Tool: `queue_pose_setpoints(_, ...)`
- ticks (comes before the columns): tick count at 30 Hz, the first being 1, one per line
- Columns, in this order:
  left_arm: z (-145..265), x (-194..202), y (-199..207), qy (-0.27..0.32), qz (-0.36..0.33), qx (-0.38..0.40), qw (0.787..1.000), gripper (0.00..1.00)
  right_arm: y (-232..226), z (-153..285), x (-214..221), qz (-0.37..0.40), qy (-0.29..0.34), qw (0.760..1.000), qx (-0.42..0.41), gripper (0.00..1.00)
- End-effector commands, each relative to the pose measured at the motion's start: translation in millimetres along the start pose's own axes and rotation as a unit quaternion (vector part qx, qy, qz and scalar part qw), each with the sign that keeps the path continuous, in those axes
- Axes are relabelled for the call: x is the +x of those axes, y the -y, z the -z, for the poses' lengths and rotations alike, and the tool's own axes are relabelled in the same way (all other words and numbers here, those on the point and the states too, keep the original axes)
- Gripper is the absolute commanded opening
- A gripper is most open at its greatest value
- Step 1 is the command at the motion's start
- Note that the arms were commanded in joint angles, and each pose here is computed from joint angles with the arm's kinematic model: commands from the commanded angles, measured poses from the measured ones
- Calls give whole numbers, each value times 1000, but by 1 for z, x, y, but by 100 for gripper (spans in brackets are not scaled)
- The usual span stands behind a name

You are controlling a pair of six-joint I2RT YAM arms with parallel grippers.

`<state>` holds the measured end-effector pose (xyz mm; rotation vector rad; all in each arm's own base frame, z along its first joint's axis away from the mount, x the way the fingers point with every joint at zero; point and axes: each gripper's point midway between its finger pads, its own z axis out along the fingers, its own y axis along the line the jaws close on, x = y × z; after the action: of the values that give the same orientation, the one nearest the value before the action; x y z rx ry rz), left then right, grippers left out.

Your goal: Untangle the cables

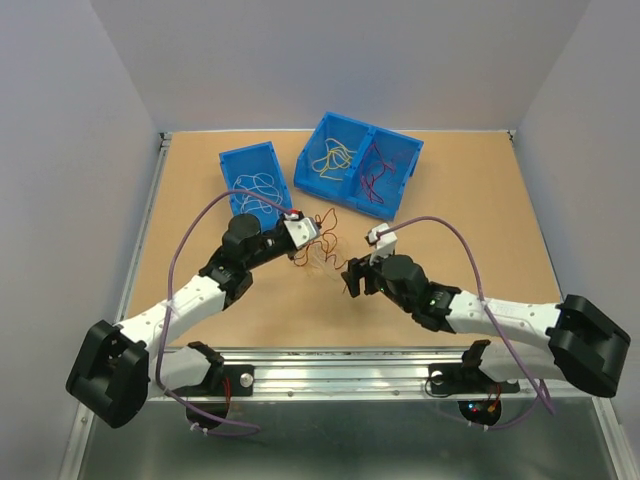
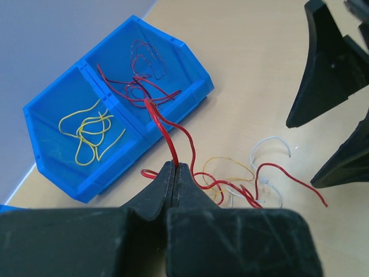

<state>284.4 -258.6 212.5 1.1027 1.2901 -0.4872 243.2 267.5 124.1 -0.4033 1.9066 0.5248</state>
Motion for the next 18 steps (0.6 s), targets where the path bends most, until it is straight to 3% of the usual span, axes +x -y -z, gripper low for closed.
queue_pose_setpoints(1, 8, -15, -11, 21, -18, -28, 999, 0, -12, -19, -29, 3, 26, 1000, 2, 77)
queue_pose_setpoints(13, 20, -26, -30, 32, -3, -62, 998, 0, 3, -55, -5, 28, -11, 997, 67, 81)
queue_pose_setpoints(18, 25, -25, -44, 28, 10, -93, 995, 0, -2, -66, 6, 32, -31, 997, 55, 81)
